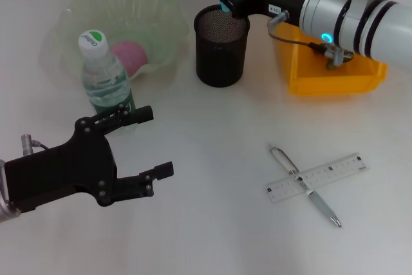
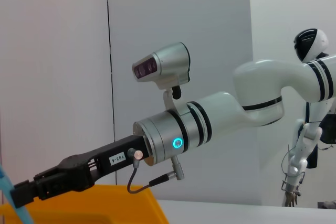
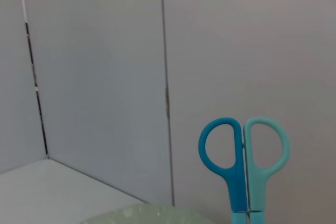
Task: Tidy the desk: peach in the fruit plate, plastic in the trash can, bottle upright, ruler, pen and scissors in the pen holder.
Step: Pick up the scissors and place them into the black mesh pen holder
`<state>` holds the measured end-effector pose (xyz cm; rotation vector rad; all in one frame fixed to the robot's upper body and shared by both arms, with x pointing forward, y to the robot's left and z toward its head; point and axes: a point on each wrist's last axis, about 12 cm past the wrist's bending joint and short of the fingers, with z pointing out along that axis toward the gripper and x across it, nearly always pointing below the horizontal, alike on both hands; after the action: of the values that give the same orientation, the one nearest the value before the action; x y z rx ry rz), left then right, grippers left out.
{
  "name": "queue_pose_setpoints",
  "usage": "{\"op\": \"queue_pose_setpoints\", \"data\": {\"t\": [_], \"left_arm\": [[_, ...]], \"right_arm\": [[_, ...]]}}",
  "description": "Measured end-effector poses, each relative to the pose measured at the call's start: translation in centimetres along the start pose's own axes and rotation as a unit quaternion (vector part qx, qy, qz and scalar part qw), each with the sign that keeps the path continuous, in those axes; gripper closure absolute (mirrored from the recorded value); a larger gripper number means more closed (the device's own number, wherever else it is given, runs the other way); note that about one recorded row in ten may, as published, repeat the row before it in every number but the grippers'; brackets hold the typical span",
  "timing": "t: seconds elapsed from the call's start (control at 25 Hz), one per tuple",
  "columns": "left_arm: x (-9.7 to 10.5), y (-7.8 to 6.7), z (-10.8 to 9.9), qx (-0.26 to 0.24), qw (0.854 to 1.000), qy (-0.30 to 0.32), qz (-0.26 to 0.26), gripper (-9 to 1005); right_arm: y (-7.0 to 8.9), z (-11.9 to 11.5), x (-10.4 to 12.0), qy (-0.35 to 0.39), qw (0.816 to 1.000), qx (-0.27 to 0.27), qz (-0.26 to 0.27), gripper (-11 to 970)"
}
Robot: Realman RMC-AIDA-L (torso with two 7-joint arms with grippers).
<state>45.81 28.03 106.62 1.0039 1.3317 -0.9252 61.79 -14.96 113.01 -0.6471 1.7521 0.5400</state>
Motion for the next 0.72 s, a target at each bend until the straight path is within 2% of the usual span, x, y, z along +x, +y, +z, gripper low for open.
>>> {"op": "queue_pose_setpoints", "data": {"t": [0.2,0.4,0.72], "left_arm": [[0.0,0.0,0.1,0.0,1.0,0.0,0.0,130],[0.0,-0.1,0.1,0.001,1.0,-0.002,0.0,130],[0.0,-0.1,-0.2,-0.004,1.0,-0.005,-0.001,130]], "right_arm": [[-0.2,0.0,0.7,0.01,1.0,0.004,0.005,761],[-0.3,0.3,1.5,0.021,1.0,0.0,0.022,708],[0.1,-1.0,1.7,0.007,0.999,-0.01,0.032,624]]}}
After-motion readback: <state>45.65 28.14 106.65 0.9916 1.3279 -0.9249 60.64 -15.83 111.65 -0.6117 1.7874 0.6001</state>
